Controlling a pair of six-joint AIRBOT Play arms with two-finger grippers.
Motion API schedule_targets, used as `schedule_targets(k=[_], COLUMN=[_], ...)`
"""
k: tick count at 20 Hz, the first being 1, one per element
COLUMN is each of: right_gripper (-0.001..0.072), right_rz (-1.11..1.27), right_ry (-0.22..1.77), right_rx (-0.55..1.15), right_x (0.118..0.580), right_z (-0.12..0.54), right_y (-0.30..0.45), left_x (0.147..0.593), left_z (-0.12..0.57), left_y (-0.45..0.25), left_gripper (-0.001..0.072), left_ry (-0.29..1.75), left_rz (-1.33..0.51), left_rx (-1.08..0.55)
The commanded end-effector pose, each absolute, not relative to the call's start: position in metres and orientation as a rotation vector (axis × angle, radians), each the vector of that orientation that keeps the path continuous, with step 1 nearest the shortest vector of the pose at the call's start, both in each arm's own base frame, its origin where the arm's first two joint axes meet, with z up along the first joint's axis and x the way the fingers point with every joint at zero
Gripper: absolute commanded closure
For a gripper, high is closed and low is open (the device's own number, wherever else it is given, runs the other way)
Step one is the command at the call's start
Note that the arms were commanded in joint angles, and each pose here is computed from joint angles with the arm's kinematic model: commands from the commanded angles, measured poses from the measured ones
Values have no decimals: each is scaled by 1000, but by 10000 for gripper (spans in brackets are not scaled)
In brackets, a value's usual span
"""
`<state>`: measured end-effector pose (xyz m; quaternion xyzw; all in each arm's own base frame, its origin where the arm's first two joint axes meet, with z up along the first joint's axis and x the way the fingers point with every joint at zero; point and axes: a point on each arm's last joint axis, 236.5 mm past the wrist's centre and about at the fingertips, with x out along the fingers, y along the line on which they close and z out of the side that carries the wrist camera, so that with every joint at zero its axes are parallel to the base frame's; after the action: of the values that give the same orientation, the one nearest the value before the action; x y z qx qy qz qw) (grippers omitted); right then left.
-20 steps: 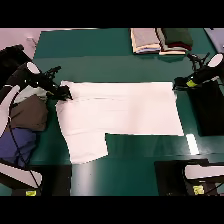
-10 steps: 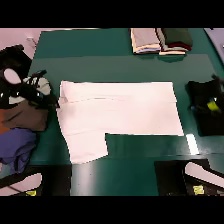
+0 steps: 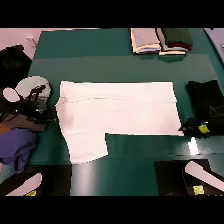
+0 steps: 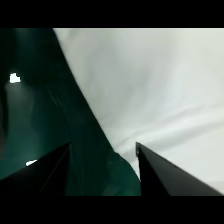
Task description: Fold the shirts.
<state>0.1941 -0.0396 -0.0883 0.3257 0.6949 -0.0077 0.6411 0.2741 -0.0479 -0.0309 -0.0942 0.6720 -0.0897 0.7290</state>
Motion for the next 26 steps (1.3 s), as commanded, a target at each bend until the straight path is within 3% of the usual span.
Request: schedule_targets(k=[1, 2, 3, 4, 12, 21, 22, 23, 25, 26], right_gripper=[484, 625, 682, 696, 696, 696, 696, 696, 696, 696], right_rz=[42, 65, 80, 85, 68, 80, 82, 85, 95, 101], right_ry=[1601, 1609, 1611, 1601, 1488, 1506, 1499, 1489, 1468, 1464], right_rx=[663, 636, 612, 596, 541, 552, 546, 538, 519, 508], right_x=[198, 198, 198, 199, 210, 212, 216, 220, 229, 232], right_z=[-96, -95, -95, -92, -70, -67, -63, -57, -41, -34], right_y=[-20, -16, -14, -12, -17, -16, -18, -20, -24, -26], left_x=[270, 268, 265, 259, 189, 161, 161, 163, 168, 171], left_z=[-31, -30, -29, -28, -66, -98, -96, -92, -84, -79], left_y=[-48, -48, -48, -48, -89, -116, -122, -129, -136, -136], left_gripper=[219, 219, 219, 219, 219, 220, 254, 439, 683, 685], left_ry=[1483, 1487, 1486, 1484, 1570, 1614, 1611, 1604, 1579, 1577], left_rz=[-195, -198, -196, -190, -227, -266, -276, -300, -350, -360], left_rx=[-208, -207, -209, -214, -434, -411, -439, -469, -471, -461])
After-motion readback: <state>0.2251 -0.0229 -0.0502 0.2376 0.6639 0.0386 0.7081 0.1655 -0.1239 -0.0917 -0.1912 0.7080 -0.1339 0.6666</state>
